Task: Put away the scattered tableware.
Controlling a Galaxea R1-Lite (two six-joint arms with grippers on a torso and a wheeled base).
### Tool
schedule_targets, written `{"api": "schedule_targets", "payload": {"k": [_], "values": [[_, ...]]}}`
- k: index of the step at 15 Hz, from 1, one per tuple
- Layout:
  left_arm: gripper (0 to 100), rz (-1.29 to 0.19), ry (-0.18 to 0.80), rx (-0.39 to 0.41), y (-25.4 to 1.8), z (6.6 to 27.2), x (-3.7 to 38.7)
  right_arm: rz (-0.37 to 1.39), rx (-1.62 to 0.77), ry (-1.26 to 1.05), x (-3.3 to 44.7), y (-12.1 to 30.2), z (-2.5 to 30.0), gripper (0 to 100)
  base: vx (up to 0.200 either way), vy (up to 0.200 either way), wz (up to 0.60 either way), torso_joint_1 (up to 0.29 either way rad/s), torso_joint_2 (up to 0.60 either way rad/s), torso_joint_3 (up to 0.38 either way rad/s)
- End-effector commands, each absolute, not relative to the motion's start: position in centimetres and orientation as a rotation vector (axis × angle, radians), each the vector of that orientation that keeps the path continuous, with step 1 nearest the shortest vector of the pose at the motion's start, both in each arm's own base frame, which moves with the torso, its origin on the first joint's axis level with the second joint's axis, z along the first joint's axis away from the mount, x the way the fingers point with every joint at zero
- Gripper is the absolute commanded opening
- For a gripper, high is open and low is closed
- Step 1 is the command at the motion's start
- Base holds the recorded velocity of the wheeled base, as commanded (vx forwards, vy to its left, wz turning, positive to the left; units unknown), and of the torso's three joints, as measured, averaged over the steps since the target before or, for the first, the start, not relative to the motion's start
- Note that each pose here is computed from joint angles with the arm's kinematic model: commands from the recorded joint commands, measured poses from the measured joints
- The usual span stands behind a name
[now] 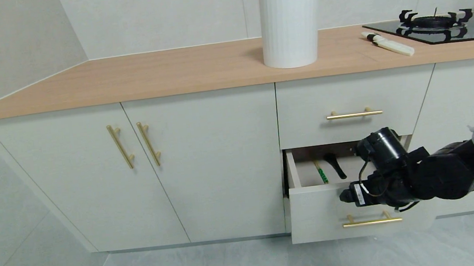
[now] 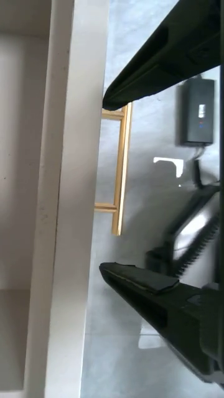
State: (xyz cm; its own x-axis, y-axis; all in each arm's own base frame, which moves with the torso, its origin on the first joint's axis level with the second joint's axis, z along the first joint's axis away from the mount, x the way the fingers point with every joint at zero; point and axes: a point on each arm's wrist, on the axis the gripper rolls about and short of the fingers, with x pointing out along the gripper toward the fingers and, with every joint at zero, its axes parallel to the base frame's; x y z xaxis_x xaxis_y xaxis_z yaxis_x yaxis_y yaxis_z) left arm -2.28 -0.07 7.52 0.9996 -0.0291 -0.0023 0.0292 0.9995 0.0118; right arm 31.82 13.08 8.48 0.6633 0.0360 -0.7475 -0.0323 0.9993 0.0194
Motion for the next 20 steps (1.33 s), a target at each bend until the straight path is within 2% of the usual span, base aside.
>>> {"api": "schedule_targets", "payload": {"k": [1, 7, 11, 20], "values": [[100, -0.029, 0.003, 0.012, -0.1, 7.5, -2.3, 0.015, 0.01, 0.855, 33.8, 13.0, 7.3, 100, 0.0, 0.0, 0.0, 0.0, 0.0, 0.0], [100, -0.029, 0.003, 0.012, -0.1, 7.5, -2.3, -0.001, 0.064, 0.741, 36.9, 12.7, 6.5, 100, 0.0, 0.0, 0.0, 0.0, 0.0, 0.0], [100, -0.029, 0.003, 0.012, -0.1, 7.5, -2.3, -0.011, 0.063, 0.616, 39.1, 12.5, 3.8, 100, 0.0, 0.0, 0.0, 0.0, 0.0, 0.0], [100, -0.029, 0.001, 0.011, -0.1, 7.5, -2.3, -0.058, 0.127, 0.455, 41.9, 10.5, 2.1, 100, 0.0, 0.0, 0.0, 0.0, 0.0, 0.0]]}}
